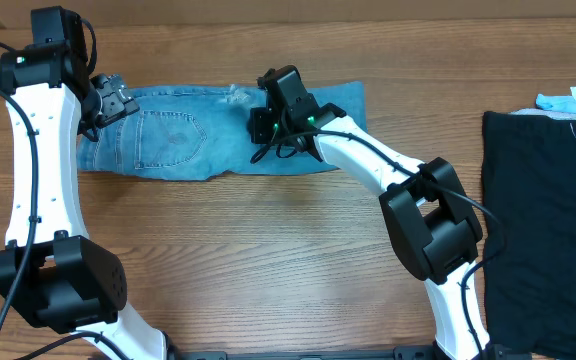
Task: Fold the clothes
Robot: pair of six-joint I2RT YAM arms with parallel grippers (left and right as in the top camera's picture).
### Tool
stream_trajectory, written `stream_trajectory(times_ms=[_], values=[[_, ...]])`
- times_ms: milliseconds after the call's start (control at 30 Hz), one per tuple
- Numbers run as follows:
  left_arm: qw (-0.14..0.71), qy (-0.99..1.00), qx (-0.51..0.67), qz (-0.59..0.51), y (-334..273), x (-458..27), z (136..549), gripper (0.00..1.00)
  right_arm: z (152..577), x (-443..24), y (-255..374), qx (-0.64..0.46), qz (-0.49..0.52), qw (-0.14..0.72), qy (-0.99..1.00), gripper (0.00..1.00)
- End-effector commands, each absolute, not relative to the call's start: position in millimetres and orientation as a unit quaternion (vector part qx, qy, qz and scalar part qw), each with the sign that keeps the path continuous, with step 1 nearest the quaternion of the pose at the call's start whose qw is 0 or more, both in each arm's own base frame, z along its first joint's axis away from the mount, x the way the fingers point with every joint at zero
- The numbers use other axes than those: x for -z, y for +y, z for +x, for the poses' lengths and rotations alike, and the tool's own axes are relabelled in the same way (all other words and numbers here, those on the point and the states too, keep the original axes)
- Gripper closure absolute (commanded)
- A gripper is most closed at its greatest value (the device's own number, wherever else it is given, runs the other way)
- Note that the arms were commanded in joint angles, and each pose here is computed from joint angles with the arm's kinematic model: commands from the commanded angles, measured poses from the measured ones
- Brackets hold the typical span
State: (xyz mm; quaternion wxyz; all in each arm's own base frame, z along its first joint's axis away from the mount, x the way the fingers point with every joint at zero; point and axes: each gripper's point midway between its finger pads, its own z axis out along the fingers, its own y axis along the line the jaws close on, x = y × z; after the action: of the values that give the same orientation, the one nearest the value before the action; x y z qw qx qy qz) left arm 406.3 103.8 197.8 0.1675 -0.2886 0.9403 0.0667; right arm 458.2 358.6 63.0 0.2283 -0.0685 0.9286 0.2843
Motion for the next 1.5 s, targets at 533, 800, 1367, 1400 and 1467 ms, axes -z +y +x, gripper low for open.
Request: stream_trajectory(times_ms=[533,800,1367,1400,1467], values=[[0.166,0.939,-0.074,-0.291,107,-196,406,0.00,452,-80,391,-0.364,-0.154,0.228,0.890,0.96],[0.166,0.939,-0.074,-0.291,107,-196,406,0.00,415,-71,428,-0.436,-0.202,0.153,0.863,0.96],[0.166,0.939,-0.074,-0.291,107,-196,406,0.00,435,-4,379,-0.307,-0.133,0.141,0.932,0.96],[0.166,0.939,-0.074,-0.291,107,-196,406,0.00,428,0,382,-0.303,-0.137,0.131,0.934,0.96],[0.166,0.939,-0.074,-0.291,107,-196,406,0.00,418,1,390,-0.302,-0.153,0.127,0.932,0.96]])
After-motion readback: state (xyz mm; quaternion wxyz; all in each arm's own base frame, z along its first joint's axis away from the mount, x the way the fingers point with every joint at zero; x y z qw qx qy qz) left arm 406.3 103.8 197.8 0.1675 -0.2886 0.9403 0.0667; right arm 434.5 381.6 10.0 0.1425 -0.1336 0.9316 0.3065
